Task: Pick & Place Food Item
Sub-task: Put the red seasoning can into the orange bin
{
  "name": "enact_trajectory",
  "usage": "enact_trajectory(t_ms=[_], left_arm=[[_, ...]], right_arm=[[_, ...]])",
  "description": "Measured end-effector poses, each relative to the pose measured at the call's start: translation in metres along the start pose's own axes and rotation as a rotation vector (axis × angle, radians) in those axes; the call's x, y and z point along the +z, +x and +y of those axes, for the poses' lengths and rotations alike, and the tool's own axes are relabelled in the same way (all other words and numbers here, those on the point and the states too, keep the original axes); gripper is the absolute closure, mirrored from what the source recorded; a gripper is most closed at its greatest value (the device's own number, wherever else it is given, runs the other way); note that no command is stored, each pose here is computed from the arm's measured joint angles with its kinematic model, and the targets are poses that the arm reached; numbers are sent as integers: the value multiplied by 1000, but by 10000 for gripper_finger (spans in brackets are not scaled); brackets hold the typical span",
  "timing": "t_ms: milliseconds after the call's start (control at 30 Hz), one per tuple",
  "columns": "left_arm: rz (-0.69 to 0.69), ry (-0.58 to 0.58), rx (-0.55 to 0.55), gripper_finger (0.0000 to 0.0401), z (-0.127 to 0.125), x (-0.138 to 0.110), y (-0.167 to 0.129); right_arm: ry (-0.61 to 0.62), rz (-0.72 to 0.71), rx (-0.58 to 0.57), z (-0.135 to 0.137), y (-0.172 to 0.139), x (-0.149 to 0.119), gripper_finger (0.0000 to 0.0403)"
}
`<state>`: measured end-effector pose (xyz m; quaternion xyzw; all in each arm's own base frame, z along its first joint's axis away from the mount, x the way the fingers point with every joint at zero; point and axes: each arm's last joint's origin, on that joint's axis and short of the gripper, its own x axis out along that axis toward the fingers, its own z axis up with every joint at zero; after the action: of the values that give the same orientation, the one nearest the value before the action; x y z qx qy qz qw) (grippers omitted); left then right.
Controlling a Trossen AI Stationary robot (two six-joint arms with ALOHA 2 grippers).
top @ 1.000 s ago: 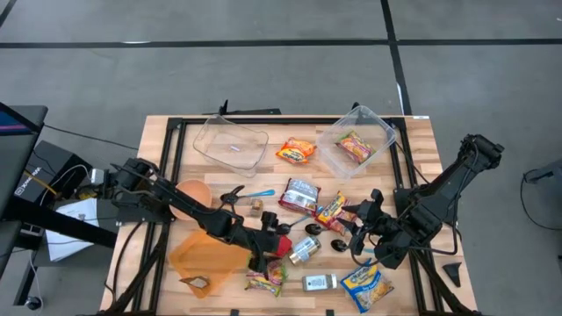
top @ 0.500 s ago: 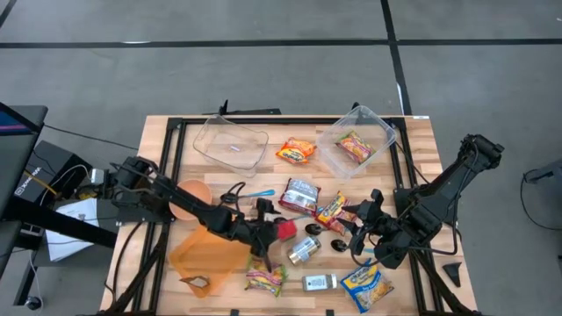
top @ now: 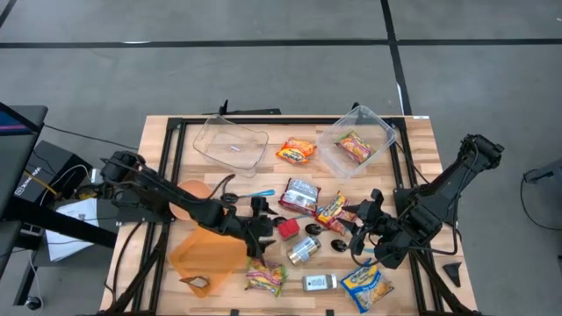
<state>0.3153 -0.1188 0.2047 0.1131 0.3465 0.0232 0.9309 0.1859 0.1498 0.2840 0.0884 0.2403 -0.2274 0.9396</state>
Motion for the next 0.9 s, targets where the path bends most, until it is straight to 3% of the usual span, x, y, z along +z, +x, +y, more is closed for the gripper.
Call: enact_trajectory(t_ms=[133,367,633,900], left_arm=[[-64,-110,-7,8,-2,6,3],[-64,-109,18,8,-5,-3,34],[-53,-191,57,8,10,-3,41],[-22,-178,-15,8,2,-14,61]], right_arm=[[0,0,0,0,0,0,239],[4,-1,2,0,0,0,239],[2,-1,1,0,0,0,239],[4,-2,2,0,0,0,239]])
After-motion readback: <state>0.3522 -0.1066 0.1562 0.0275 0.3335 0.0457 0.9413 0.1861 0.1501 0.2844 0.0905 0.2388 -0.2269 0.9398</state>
